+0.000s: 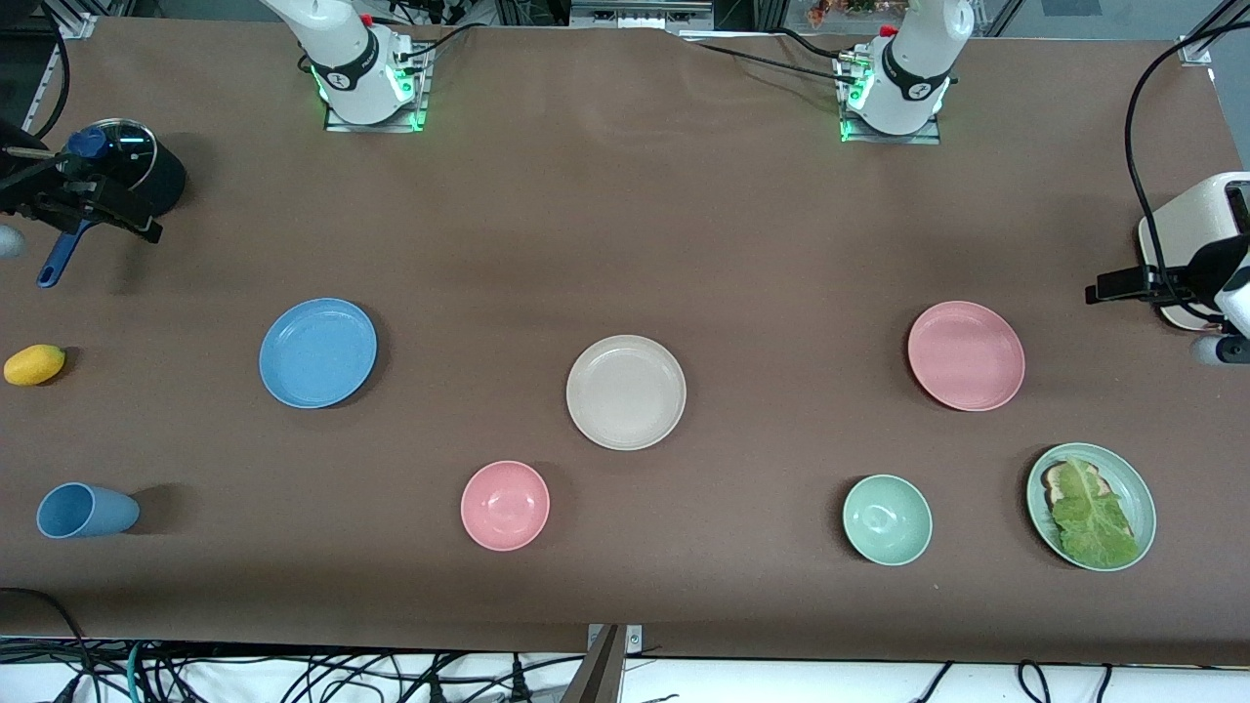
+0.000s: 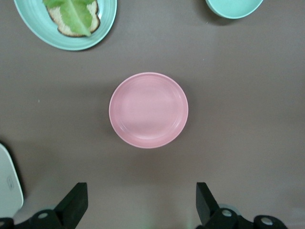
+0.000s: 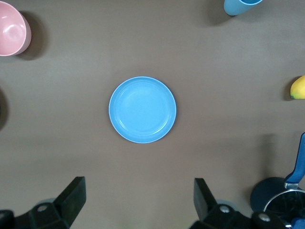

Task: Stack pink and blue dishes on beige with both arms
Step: 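Move the left gripper down to the rim of the pink plate, then close the left gripper on the pink plate rim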

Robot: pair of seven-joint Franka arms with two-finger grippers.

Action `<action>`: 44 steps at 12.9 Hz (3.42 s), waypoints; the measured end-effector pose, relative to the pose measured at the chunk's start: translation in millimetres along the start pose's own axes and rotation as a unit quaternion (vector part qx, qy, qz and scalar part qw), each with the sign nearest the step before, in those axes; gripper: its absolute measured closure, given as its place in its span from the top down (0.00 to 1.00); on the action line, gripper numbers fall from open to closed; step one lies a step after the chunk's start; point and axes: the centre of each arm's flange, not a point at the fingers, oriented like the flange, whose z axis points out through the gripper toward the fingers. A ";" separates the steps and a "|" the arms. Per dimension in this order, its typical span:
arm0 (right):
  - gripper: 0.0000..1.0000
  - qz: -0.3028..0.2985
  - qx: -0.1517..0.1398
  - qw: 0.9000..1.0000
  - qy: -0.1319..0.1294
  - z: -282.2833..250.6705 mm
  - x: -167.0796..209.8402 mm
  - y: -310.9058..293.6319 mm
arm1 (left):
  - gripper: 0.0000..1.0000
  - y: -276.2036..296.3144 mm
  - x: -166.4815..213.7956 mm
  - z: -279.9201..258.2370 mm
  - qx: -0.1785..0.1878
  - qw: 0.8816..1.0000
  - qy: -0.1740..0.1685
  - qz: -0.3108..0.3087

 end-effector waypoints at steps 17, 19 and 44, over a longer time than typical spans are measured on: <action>1.00 0.000 0.000 1.000 -0.001 0.6 0.1 0.1 | 1.00 -130.3 51.9 227.9 -0.139 0.989 -0.003 0.043; 1.00 0.000 0.000 1.000 -0.001 0.6 0.1 0.2 | 1.00 -138.4 50.6 246.2 -0.149 0.988 -0.011 0.037; 1.00 0.001 0.000 1.000 -0.001 0.7 0.0 0.6 | 0.26 -148.3 33.1 312.6 -0.182 0.983 -0.008 0.015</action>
